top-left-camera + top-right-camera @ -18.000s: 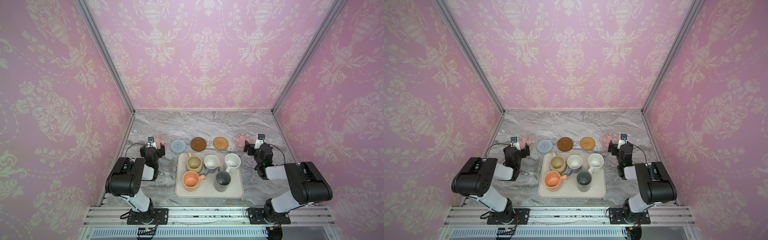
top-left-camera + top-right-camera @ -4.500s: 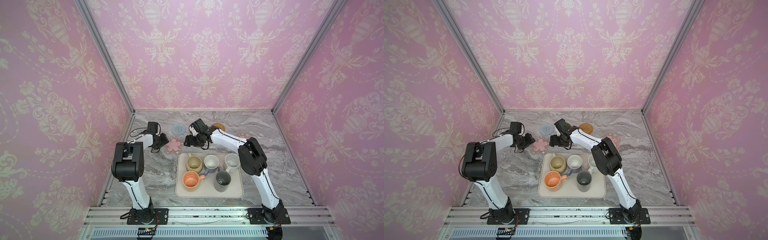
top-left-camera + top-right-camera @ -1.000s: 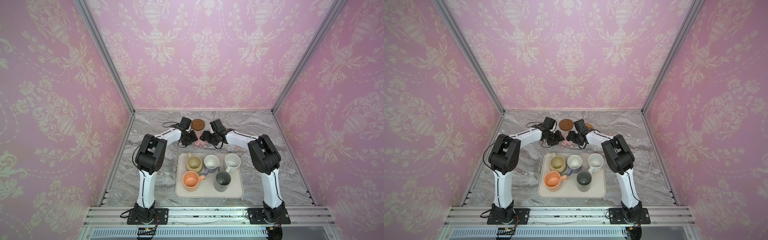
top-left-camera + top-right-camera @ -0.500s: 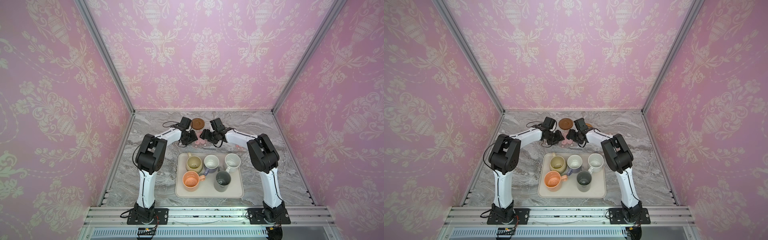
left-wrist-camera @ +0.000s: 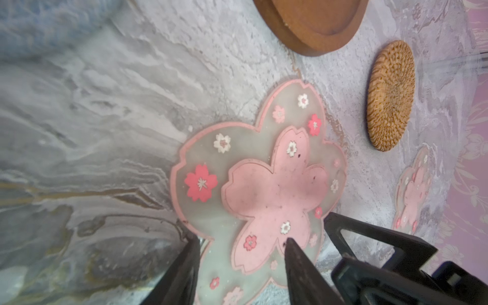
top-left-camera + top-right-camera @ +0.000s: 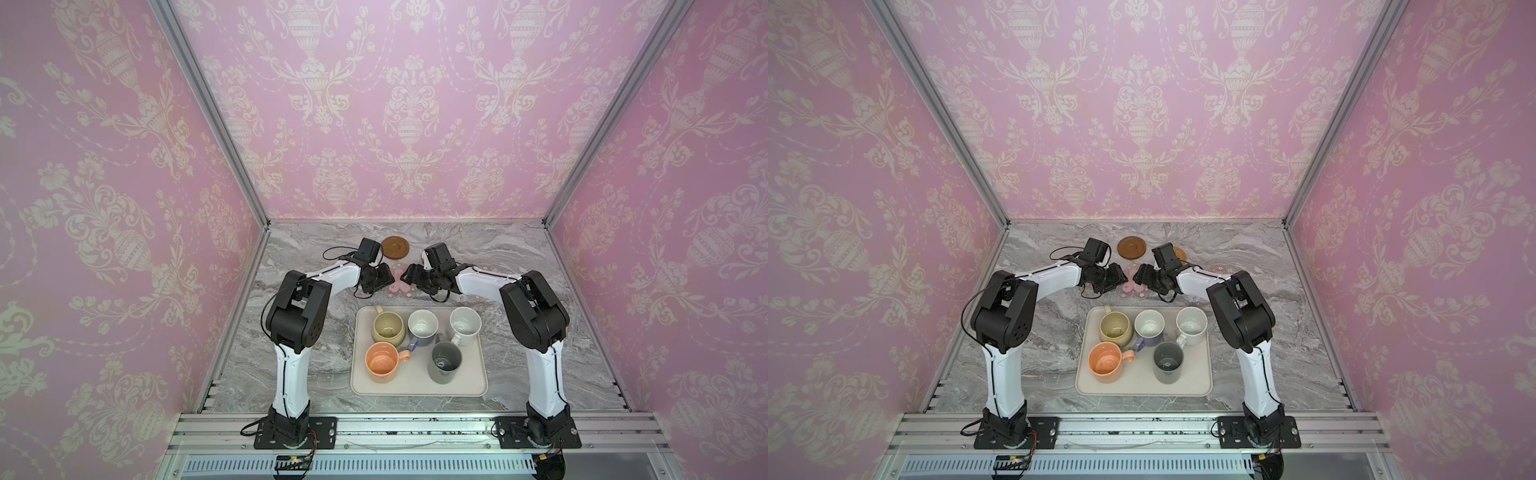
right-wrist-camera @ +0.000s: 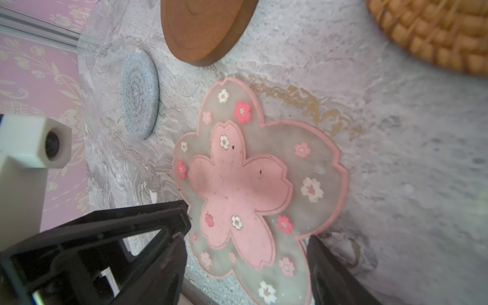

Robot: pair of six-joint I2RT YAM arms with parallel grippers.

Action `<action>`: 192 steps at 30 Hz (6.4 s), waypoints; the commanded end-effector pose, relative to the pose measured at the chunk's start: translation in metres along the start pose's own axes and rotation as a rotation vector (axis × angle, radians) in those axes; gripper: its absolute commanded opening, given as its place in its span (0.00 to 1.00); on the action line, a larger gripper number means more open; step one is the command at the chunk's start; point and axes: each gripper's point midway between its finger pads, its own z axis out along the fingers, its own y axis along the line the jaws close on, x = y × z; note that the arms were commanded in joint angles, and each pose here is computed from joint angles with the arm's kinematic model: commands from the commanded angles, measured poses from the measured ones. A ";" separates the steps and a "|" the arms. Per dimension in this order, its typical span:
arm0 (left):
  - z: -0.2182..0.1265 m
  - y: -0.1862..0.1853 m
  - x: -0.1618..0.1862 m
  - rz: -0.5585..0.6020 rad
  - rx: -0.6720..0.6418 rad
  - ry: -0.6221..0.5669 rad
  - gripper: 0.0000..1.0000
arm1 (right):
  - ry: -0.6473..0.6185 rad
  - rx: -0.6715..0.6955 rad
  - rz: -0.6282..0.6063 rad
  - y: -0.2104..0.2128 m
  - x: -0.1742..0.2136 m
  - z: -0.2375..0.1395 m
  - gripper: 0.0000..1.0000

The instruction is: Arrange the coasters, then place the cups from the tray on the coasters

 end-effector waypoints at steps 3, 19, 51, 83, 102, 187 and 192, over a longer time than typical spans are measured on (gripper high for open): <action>0.013 0.066 0.058 -0.048 -0.221 0.179 0.55 | 0.158 0.131 0.040 -0.036 0.047 0.010 0.74; -0.005 0.055 0.038 0.011 -0.250 0.131 0.55 | 0.095 0.107 -0.011 -0.025 0.018 -0.003 0.74; -0.069 -0.058 -0.004 0.332 -0.153 0.041 0.55 | -0.144 0.222 -0.055 -0.085 -0.067 -0.139 0.76; 0.073 -0.183 0.003 0.338 0.219 0.036 0.44 | -0.268 0.370 0.152 -0.217 -0.074 -0.236 0.76; 0.113 -0.179 -0.011 0.283 0.212 -0.008 0.45 | -0.268 0.366 0.198 -0.237 -0.079 -0.225 0.76; 0.067 -0.138 0.074 0.187 0.305 0.089 0.46 | 0.025 0.192 0.034 -0.127 -0.015 -0.078 0.75; 0.064 -0.133 0.075 0.189 0.299 0.089 0.46 | 0.026 0.196 0.029 -0.124 -0.014 -0.076 0.75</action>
